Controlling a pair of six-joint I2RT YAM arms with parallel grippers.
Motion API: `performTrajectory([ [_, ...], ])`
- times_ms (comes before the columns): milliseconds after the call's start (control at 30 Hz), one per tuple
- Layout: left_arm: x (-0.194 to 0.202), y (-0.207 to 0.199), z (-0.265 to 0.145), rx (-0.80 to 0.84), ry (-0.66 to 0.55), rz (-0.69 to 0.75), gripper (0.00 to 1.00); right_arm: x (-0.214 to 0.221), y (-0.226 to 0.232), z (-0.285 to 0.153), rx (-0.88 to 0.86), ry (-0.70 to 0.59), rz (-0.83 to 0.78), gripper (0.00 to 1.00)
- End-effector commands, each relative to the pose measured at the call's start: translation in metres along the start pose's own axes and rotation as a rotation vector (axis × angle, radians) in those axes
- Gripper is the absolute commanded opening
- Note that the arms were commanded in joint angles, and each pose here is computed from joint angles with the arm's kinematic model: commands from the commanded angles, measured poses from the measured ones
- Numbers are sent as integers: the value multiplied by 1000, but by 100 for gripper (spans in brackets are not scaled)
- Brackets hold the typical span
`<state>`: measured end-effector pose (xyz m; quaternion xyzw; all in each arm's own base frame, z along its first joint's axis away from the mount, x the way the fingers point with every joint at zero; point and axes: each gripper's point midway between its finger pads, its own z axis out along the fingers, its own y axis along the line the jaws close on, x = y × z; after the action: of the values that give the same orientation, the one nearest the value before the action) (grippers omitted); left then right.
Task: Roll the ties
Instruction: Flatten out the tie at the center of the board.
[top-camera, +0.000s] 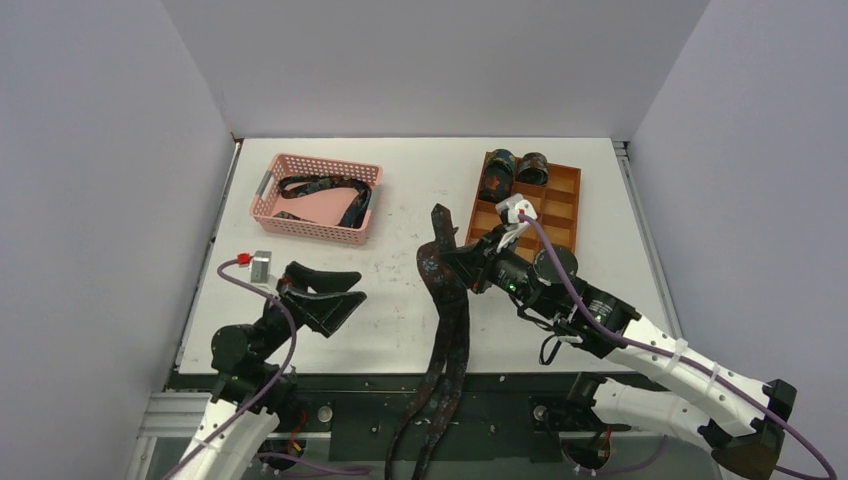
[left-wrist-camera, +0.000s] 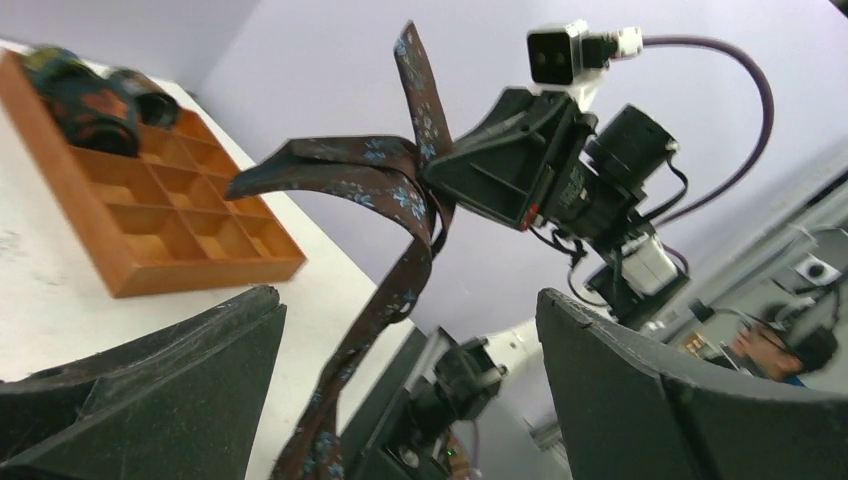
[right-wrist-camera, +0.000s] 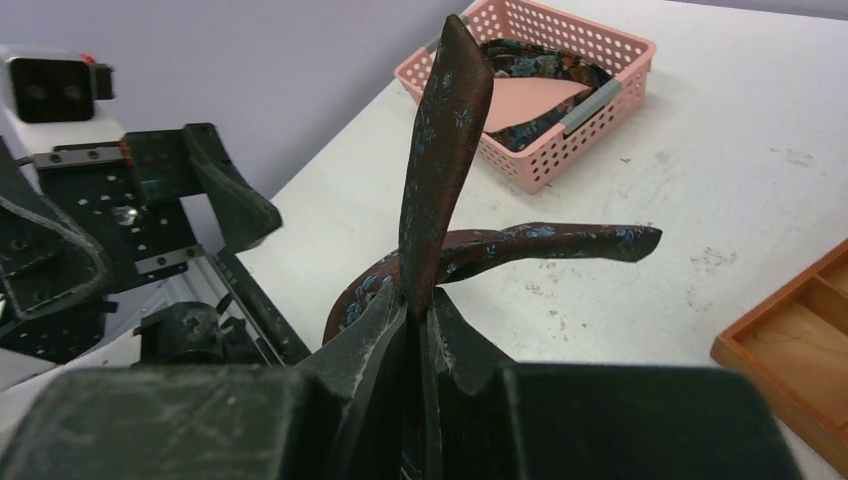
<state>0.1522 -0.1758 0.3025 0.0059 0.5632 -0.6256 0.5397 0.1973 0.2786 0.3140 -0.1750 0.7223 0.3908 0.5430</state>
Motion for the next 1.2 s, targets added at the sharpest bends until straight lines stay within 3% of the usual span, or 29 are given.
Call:
performTrajectory([
  [0,-2,-55,22,235,71,26,96,-29,29,-3,-125,-82,91,5],
  [233,49,-62,55,238,233,137,96,-40,41,3,-172,-112,148,5],
  [667,57,-23,84,55,193,243,99,-36,49,12,-205,-113,253,5],
  [833,68,-39,91,170,222,211,67,-33,48,20,-196,-115,301,5],
  [967,73,-54,96,245,234,194,57,-23,43,32,-135,-80,303,5],
  [1033,76,-57,97,258,240,196,43,-16,41,37,-116,-59,303,5],
  [1100,76,-58,98,263,240,202,19,-12,39,39,-99,-43,303,5],
  [1133,75,-58,98,265,236,204,7,-10,38,39,-93,-30,295,13],
  [1167,73,-59,97,267,229,206,0,-9,36,38,-85,-18,281,34],
])
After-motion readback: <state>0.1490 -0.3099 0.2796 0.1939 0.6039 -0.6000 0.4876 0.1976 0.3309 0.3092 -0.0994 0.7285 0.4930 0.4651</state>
